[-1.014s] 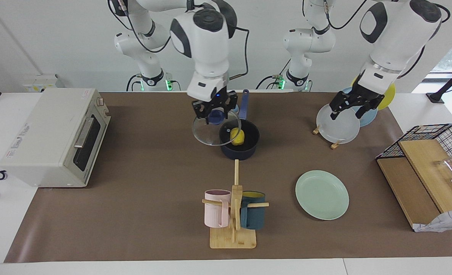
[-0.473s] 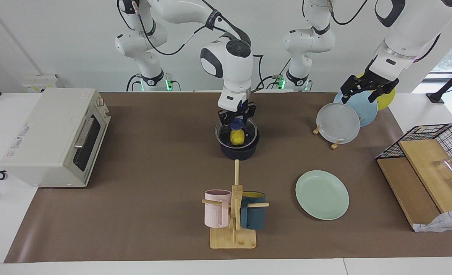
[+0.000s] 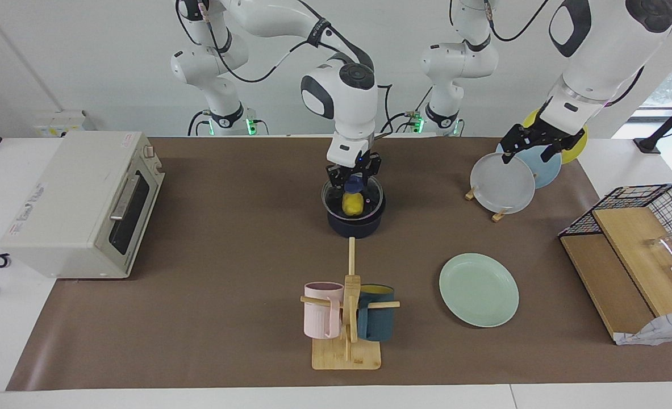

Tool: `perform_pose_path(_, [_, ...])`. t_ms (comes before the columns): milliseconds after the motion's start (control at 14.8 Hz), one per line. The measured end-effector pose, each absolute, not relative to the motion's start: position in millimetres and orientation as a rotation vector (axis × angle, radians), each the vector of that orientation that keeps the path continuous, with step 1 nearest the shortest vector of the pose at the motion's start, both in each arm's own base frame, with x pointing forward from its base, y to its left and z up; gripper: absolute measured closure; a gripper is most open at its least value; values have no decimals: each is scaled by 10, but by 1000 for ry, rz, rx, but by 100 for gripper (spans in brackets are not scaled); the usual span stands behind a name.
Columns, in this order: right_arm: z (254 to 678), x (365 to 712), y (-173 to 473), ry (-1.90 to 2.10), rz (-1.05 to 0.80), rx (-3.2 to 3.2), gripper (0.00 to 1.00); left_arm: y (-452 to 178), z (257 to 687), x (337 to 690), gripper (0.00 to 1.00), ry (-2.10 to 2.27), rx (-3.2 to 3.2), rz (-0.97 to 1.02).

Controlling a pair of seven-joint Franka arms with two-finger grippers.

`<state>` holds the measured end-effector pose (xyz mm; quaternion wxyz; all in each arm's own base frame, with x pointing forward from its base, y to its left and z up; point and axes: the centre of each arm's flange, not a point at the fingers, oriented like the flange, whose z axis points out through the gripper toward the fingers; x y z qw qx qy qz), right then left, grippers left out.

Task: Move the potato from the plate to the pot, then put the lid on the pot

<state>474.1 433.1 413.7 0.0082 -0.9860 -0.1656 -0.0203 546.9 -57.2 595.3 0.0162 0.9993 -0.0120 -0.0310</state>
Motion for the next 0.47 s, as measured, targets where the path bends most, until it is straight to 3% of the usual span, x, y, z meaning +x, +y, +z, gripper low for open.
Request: perform_pose_path(473, [4097, 4720, 4424, -559, -115, -3075, 33, -595, 5958, 5467, 0, -43, 3107, -93])
